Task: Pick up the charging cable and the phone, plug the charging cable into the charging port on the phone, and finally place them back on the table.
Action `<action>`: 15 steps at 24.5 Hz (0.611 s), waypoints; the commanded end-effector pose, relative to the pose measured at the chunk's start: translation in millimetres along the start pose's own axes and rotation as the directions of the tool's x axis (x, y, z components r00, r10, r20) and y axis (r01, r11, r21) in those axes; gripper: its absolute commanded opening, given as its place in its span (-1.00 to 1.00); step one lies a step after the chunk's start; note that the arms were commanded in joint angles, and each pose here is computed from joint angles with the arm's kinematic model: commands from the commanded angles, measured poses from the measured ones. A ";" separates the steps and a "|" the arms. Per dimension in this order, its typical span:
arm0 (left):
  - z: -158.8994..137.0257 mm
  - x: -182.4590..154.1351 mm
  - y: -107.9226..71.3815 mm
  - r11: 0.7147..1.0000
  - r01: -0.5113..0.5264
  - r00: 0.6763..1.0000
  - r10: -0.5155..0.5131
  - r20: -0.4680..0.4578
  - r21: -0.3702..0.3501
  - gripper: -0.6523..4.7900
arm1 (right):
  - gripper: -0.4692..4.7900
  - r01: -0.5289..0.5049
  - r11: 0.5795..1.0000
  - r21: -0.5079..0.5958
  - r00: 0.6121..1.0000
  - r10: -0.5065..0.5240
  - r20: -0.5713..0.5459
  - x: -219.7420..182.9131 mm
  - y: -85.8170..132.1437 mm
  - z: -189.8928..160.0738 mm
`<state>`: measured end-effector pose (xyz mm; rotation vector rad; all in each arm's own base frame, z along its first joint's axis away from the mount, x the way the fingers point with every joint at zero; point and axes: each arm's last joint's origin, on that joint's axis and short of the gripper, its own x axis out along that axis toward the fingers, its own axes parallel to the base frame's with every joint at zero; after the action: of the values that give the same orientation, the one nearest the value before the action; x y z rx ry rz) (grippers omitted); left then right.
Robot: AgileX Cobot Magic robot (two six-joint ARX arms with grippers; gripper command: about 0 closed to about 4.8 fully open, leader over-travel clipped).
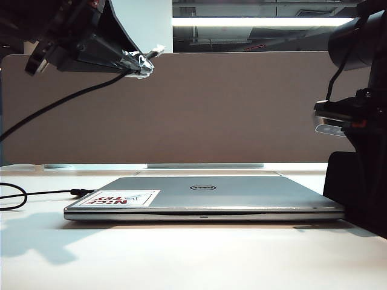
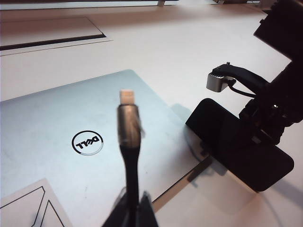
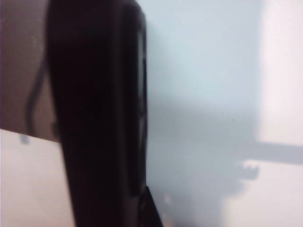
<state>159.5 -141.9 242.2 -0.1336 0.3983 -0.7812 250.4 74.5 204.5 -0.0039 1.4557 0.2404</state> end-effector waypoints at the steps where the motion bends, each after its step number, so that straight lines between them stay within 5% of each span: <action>1: 2.0 -0.5 -0.9 1.000 0.007 1.000 -0.007 0.016 -0.001 -0.79 | -0.84 0.015 1.000 -0.012 0.997 -0.014 0.073 -28.1 3.4 4.2; 4: 2.0 -0.5 -1.4 1.000 0.009 1.000 -0.009 0.017 -0.004 -0.79 | -0.84 -0.008 0.999 -0.032 0.978 0.014 0.206 -67.5 9.1 6.4; 6: 0.8 0.0 -6.2 0.999 0.031 0.999 -0.030 0.011 -0.025 -0.79 | -0.84 -0.098 0.992 -0.078 0.924 0.120 0.362 -99.1 15.7 8.1; 10: -3.4 0.9 -25.2 0.989 0.116 0.993 -0.117 -0.005 -0.091 -0.79 | -0.84 -0.364 0.907 -0.214 0.690 0.417 0.592 -139.9 28.6 14.8; 15: -8.4 0.6 -41.0 0.966 0.178 0.982 -0.186 -0.029 -0.188 -0.79 | -0.84 -0.521 0.783 -0.340 0.544 0.611 0.575 -147.3 36.3 27.4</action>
<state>130.6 -169.5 243.5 -0.2734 0.4921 -0.9289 254.2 87.7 349.7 0.3896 0.7222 0.7189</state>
